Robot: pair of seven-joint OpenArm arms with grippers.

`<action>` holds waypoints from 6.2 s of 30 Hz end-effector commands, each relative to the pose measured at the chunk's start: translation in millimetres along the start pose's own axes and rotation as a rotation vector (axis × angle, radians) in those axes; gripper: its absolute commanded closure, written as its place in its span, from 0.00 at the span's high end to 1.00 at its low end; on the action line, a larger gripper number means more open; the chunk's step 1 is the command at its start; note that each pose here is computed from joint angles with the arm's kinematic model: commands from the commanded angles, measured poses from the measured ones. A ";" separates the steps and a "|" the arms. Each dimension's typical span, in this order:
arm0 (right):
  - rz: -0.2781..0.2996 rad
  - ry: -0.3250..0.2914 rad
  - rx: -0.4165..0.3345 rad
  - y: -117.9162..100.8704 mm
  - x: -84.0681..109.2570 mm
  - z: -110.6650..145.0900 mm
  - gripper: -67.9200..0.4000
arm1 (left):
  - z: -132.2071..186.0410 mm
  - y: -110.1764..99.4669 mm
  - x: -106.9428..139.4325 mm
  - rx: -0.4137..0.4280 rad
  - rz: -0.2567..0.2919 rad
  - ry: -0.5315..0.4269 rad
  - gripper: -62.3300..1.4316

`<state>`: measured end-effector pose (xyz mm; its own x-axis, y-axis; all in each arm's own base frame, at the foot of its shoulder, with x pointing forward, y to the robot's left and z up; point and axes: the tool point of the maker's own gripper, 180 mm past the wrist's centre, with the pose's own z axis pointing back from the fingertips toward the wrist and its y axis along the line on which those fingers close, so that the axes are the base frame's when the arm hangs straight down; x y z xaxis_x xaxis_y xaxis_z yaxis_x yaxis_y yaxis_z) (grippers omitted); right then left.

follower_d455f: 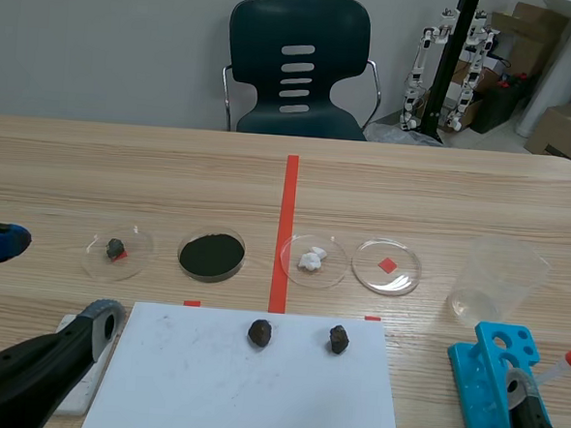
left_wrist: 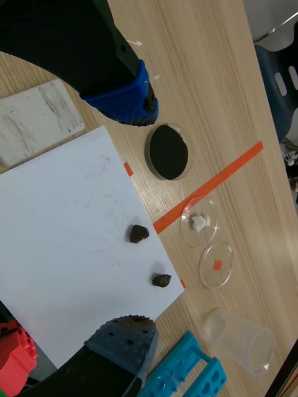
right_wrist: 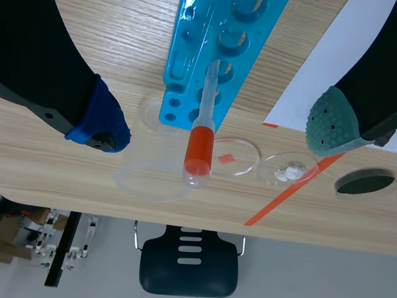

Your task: Pick up the dropper by the top with the right hand

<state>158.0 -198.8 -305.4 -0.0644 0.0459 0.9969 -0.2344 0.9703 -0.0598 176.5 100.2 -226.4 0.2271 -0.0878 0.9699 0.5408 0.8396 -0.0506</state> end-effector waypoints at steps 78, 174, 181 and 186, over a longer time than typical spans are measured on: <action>0.054 -0.037 0.024 -1.0 7.8 -9.4 0.08 | -0.2 -2.2 4.7 -0.003 0.015 -0.023 1.00; 0.070 0.020 0.535 109.3 118.3 -48.6 0.08 | -0.2 -2.2 4.6 -0.003 0.015 -0.023 1.00; 0.070 0.020 0.536 109.4 118.3 -48.5 0.08 | -0.2 -2.2 4.6 -0.003 0.015 -0.023 1.00; 0.070 0.020 0.536 109.4 118.3 -48.5 0.08 | -0.2 -2.2 4.6 -0.003 0.015 -0.023 1.00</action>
<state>171.7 -75.7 -196.2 -0.0686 0.1338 0.9886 -0.6933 0.7062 -0.1437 176.5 100.2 -226.4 0.2272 -0.0875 0.9699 0.5407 0.8397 -0.0509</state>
